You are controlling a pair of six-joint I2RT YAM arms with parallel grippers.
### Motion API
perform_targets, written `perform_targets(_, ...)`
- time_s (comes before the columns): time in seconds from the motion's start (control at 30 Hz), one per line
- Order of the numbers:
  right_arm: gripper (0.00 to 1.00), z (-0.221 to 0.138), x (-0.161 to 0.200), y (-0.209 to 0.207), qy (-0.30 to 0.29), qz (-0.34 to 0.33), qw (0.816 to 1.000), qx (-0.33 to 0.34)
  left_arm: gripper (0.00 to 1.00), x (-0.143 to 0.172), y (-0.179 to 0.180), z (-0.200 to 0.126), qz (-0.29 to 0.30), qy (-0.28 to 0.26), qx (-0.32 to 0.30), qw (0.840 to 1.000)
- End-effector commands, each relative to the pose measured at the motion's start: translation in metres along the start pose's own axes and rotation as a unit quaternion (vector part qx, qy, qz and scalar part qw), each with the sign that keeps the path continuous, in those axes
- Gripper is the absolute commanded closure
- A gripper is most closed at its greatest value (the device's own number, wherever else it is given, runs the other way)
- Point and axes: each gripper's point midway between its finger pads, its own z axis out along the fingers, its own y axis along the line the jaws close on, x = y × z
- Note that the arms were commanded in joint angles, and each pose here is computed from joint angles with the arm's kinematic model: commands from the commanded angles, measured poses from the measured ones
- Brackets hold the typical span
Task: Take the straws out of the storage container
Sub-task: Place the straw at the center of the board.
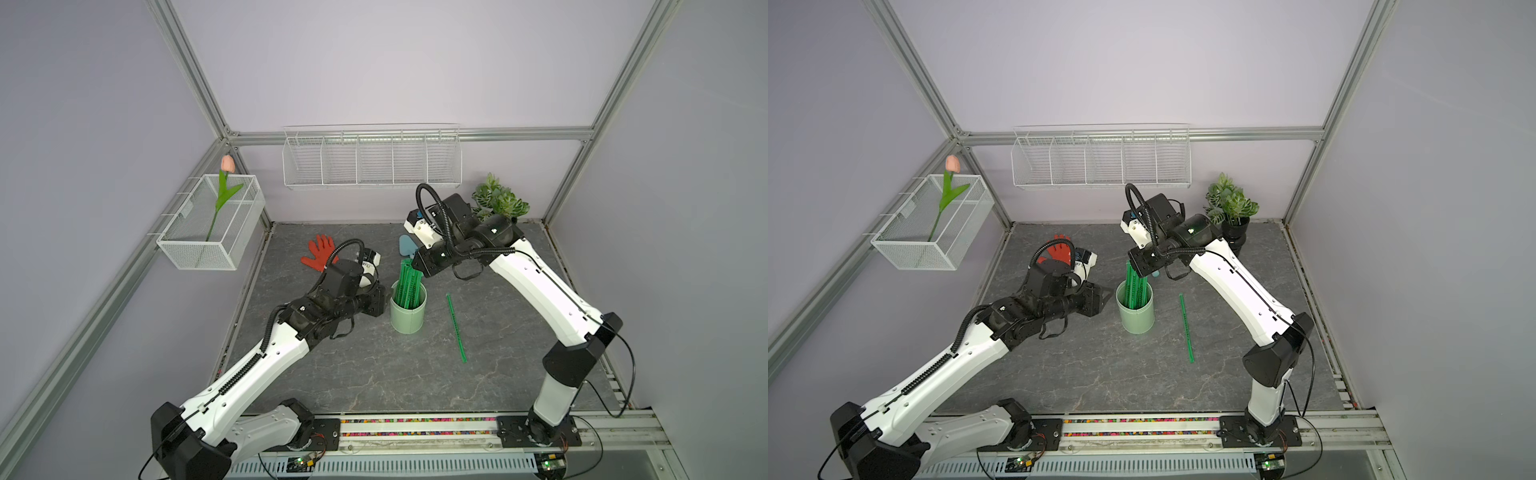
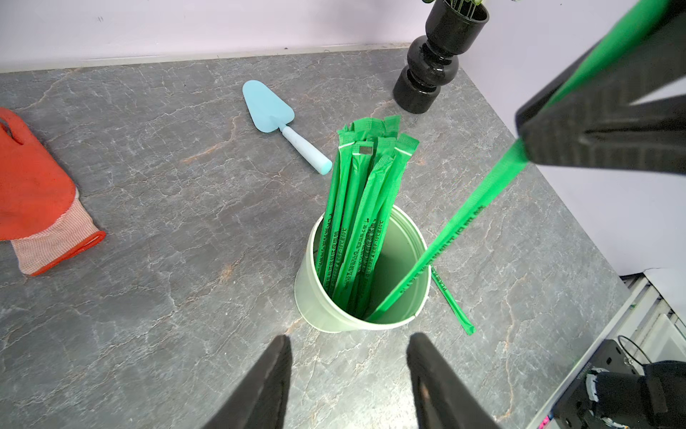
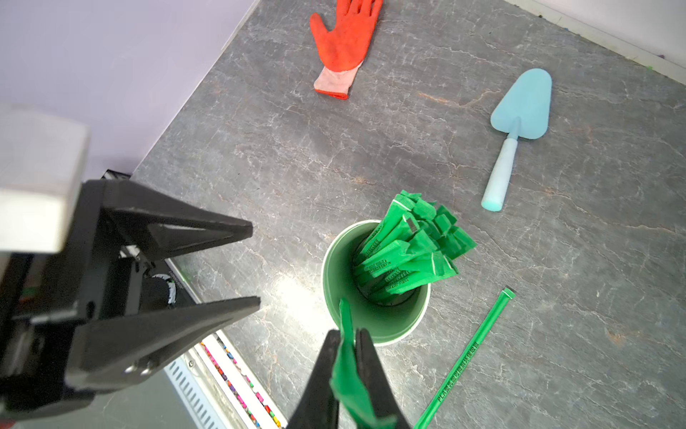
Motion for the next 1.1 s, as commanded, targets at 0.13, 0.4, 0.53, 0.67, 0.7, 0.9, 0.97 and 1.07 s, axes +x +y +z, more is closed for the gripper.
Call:
perform_targets(0.13,0.88,-0.019,0.015,-0.002,0.005,-0.048,0.999,-0.020,0.46,-0.001,-0.004,-0.001,0.002,0.001,0.007,1.000)
perform_targets(0.4,0.88,-0.036,0.014,-0.010,-0.021,-0.040,0.999,-0.019,0.46,-0.001,-0.004,-0.001,0.003,0.002,0.007,1.000)
perform_targets(0.53,0.88,-0.047,0.011,-0.018,-0.036,-0.033,0.999,-0.006,0.46,-0.001,-0.004,-0.001,0.002,0.002,0.008,1.000)
perform_targets(0.67,0.89,-0.064,0.003,-0.027,-0.068,-0.011,0.998,0.010,0.46,-0.001,-0.004,-0.001,0.002,0.001,0.008,1.000)
perform_targets(0.7,0.89,-0.069,0.001,-0.028,-0.075,-0.005,0.997,0.011,0.46,-0.001,-0.004,-0.001,0.002,0.001,0.007,1.000)
perform_targets(0.9,0.88,-0.098,0.001,-0.038,-0.089,0.063,0.994,0.009,0.46,-0.001,-0.004,-0.001,0.002,0.002,0.008,1.000)
perform_targets(0.97,0.88,-0.104,0.003,-0.043,-0.082,0.091,0.992,0.003,0.46,-0.001,-0.004,-0.001,0.002,0.002,0.008,1.000)
perform_targets(1.07,0.88,-0.111,0.008,-0.048,-0.071,0.121,0.990,0.002,0.46,-0.001,-0.004,-0.001,0.002,0.003,0.008,1.000)
